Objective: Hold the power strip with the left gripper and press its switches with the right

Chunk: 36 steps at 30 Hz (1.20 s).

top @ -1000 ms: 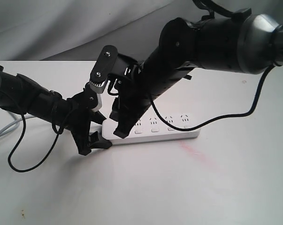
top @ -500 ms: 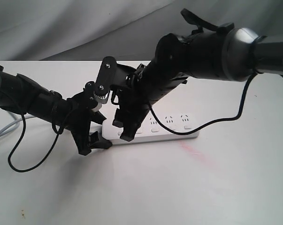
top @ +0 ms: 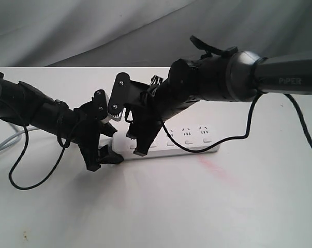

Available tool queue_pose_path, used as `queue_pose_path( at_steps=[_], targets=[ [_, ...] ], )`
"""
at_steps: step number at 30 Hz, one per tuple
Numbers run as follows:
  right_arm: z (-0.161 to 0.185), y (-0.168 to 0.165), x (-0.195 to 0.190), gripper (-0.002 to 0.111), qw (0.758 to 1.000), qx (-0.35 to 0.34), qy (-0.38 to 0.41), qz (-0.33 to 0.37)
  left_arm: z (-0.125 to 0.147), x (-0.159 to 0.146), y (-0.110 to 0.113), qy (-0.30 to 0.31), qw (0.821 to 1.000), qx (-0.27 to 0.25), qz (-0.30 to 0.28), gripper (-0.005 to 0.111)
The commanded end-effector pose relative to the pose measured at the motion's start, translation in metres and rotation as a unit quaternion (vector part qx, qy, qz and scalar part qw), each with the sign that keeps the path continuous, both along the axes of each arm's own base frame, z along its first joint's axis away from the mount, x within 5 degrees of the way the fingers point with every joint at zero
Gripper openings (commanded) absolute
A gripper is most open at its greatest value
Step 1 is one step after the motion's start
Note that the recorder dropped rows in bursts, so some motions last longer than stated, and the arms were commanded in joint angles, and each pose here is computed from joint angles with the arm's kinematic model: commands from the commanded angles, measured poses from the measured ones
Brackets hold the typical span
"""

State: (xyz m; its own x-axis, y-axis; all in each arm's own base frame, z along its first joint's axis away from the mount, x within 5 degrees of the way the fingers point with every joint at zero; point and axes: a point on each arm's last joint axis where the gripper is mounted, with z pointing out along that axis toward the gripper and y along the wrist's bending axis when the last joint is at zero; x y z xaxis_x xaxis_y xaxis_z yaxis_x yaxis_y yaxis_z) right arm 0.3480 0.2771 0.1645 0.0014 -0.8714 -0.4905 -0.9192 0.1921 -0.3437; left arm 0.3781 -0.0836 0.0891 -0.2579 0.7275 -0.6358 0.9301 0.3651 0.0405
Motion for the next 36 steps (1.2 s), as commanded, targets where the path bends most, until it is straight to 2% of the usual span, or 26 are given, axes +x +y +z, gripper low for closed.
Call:
queue_pose_path(
  at_steps=[1, 36],
  targets=[
    [-0.004, -0.002, 0.004, 0.053, 1.000, 0.000, -0.002, -0.004, -0.001, 0.000, -0.003, -0.001, 1.000, 0.000, -0.006, 0.060],
    [-0.037, 0.004, 0.005, 0.053, 1.000, -0.011, 0.019, -0.008, -0.001, 0.000, -0.003, -0.001, 1.000, 0.000, -0.006, 0.060]
  ],
)
